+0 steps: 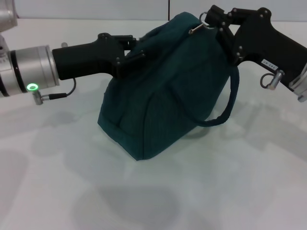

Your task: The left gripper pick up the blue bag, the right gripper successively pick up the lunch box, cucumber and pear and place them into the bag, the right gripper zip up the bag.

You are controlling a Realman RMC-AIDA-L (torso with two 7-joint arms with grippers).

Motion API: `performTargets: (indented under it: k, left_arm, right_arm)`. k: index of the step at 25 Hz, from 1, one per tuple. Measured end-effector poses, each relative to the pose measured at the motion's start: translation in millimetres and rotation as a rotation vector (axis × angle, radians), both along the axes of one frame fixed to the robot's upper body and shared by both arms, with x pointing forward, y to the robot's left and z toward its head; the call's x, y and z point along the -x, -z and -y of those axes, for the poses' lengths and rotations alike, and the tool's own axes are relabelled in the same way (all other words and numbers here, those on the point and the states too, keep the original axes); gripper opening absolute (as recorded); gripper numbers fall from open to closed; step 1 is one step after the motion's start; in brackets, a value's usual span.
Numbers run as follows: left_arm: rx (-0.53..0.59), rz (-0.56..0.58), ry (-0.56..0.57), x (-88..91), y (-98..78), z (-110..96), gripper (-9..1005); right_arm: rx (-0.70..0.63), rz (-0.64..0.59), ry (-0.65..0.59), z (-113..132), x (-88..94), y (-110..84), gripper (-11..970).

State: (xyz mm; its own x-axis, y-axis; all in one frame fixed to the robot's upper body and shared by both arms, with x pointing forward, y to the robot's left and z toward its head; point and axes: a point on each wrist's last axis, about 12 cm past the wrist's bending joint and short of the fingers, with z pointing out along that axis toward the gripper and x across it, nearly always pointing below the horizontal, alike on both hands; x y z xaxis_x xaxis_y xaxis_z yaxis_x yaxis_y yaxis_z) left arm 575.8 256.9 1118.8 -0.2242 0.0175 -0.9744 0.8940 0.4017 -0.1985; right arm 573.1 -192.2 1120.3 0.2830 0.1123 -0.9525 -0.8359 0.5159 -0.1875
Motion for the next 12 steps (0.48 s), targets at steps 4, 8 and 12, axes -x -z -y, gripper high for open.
performTargets:
  k: [4, 8, 12]
  left_arm:
    - [0.003, 0.017, 0.007, 2.3, 2.8, 1, 280]
    - [0.001, 0.058, 0.016, 7.9, 5.5, -1, 241]
    - [0.013, 0.112, 0.039, 15.3, 4.2, -7, 216]
  right_arm:
    - [0.003, -0.003, -0.004, 0, 0.9, 1.0, 20]
    - [0.005, -0.005, -0.028, -4, 2.6, 1.3, 20]
    - [0.008, 0.0, -0.083, -17, 4.7, -1.0, 20]
